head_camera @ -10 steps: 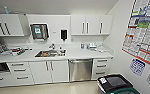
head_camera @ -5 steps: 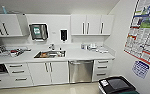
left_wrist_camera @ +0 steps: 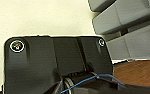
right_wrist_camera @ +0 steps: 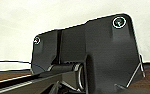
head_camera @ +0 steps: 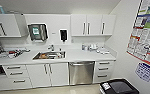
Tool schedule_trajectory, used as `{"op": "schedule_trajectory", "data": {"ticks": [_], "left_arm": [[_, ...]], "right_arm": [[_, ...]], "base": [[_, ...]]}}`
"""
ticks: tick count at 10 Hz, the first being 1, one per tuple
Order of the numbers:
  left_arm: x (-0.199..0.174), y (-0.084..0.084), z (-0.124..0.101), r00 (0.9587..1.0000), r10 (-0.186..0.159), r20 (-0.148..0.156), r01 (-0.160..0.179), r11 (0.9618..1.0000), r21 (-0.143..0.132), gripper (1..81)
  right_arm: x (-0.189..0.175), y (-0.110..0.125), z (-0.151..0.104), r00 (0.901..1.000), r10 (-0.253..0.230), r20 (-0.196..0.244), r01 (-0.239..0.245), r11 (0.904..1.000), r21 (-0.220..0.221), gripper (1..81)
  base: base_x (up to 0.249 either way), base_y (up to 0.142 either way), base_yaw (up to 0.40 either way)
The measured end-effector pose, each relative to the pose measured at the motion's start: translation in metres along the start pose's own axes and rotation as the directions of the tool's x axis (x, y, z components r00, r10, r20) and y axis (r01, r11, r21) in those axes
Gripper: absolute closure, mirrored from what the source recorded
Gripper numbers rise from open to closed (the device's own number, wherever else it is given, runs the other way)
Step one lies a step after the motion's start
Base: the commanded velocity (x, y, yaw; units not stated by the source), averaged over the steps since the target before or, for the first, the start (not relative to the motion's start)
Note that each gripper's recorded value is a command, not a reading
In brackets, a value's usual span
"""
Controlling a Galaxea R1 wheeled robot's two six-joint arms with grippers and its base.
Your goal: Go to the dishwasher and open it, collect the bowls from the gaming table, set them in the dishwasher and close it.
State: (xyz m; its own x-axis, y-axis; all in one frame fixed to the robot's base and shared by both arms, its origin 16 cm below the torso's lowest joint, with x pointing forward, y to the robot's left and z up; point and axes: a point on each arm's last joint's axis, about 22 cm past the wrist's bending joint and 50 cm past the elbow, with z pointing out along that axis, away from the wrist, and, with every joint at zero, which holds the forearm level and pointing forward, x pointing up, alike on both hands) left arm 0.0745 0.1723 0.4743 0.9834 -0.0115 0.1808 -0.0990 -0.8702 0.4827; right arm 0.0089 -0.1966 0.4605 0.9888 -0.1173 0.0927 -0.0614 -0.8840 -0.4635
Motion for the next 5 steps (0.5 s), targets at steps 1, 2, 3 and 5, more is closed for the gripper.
{"op": "schedule_trajectory", "data": {"ticks": [1,2,3,5], "left_arm": [[-0.0004,0.0003,0.0001,1.0000,0.000,0.001,0.000,1.0000,0.000,1.0],[0.0000,0.0000,0.0000,1.0000,0.000,0.000,0.000,1.0000,0.000,1.0],[-0.0003,0.0000,0.0000,1.0000,0.000,0.000,0.000,1.0000,0.000,1.0],[-0.0003,0.0000,0.0000,1.0000,0.000,0.000,0.000,1.0000,0.000,1.0]], "right_arm": [[-0.0003,0.0000,0.0000,1.0000,0.000,0.000,0.000,1.0000,0.000,1.0],[-0.0003,0.0000,0.0000,1.0000,0.000,0.000,0.000,1.0000,0.000,1.0],[0.0000,0.0000,0.0000,1.0000,0.000,0.000,0.000,1.0000,0.000,1.0],[-0.0003,0.0000,0.0000,1.0000,0.000,0.000,0.000,1.0000,0.000,1.0]], "base": [[0.121,0.000,0.000],[0.123,0.000,0.000],[0.126,0.000,0.000],[0.137,0.000,0.000]]}}
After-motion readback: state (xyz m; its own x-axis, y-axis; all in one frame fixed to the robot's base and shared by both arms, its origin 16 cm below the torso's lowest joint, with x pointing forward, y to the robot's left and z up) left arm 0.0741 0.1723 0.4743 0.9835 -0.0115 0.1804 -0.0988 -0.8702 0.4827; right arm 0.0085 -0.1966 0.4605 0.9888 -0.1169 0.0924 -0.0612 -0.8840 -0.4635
